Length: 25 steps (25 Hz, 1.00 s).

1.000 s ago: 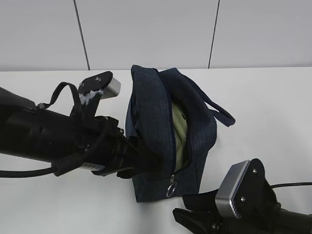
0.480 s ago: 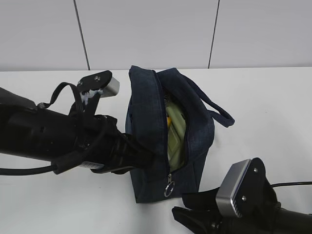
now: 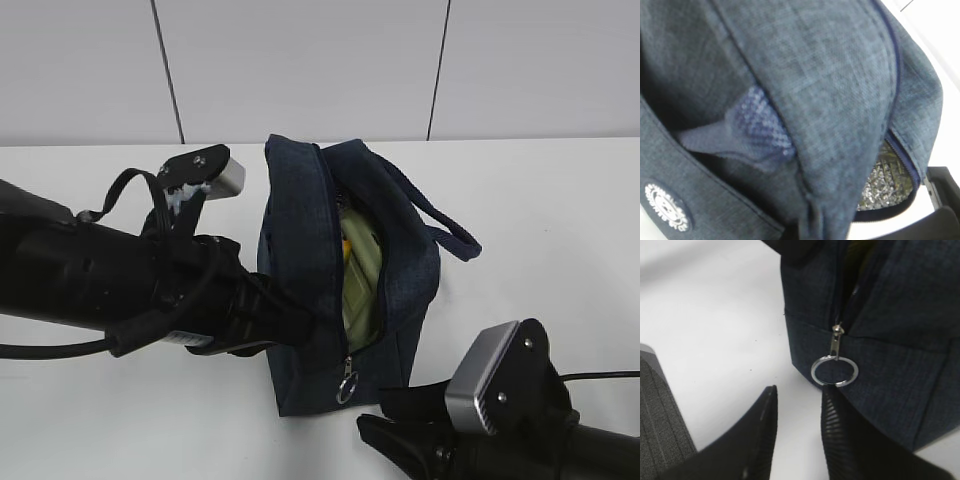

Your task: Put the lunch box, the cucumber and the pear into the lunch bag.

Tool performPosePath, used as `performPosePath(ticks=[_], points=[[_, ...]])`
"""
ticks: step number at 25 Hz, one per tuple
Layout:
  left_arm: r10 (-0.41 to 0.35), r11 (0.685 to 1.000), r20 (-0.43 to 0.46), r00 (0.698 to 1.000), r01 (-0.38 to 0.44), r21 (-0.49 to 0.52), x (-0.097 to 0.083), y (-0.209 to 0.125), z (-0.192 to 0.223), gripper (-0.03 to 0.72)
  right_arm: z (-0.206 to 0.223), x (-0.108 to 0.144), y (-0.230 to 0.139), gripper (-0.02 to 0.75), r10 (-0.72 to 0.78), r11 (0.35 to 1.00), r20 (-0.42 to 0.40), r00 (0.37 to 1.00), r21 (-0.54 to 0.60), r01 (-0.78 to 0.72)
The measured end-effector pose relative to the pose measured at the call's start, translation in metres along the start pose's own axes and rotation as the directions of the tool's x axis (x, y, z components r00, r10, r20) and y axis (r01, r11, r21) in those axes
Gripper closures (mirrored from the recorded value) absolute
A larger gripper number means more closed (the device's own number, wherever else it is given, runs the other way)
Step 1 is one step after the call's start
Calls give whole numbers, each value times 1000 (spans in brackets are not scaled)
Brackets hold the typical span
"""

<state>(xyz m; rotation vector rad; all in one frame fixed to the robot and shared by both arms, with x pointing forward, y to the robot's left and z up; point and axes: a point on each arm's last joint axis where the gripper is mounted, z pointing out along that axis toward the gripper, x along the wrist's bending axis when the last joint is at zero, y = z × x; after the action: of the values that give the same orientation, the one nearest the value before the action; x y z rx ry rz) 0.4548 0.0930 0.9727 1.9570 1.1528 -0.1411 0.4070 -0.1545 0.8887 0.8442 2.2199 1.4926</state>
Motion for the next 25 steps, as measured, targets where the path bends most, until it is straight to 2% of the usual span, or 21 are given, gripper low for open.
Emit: performPosePath(ticks=[5,13,22,25], points=[[3,1000,-4,1000,-3,0,0,0,0,680,0,-3,0,495,22,1000,38,999,5,-23],[15,1000,-49,999,-16,-16,4,2,0,682,4,-5,3,494,20,1000,44,999,-2,-20],[-2,1000,-46,999,1,-22,4,2,0,682,18,-8,10,494,-28,998,18,999,57,27],[-4,1000,-40,999,3,-20,4,2,0,682,25,-10,12,494,-46,992,7,999,119,45]])
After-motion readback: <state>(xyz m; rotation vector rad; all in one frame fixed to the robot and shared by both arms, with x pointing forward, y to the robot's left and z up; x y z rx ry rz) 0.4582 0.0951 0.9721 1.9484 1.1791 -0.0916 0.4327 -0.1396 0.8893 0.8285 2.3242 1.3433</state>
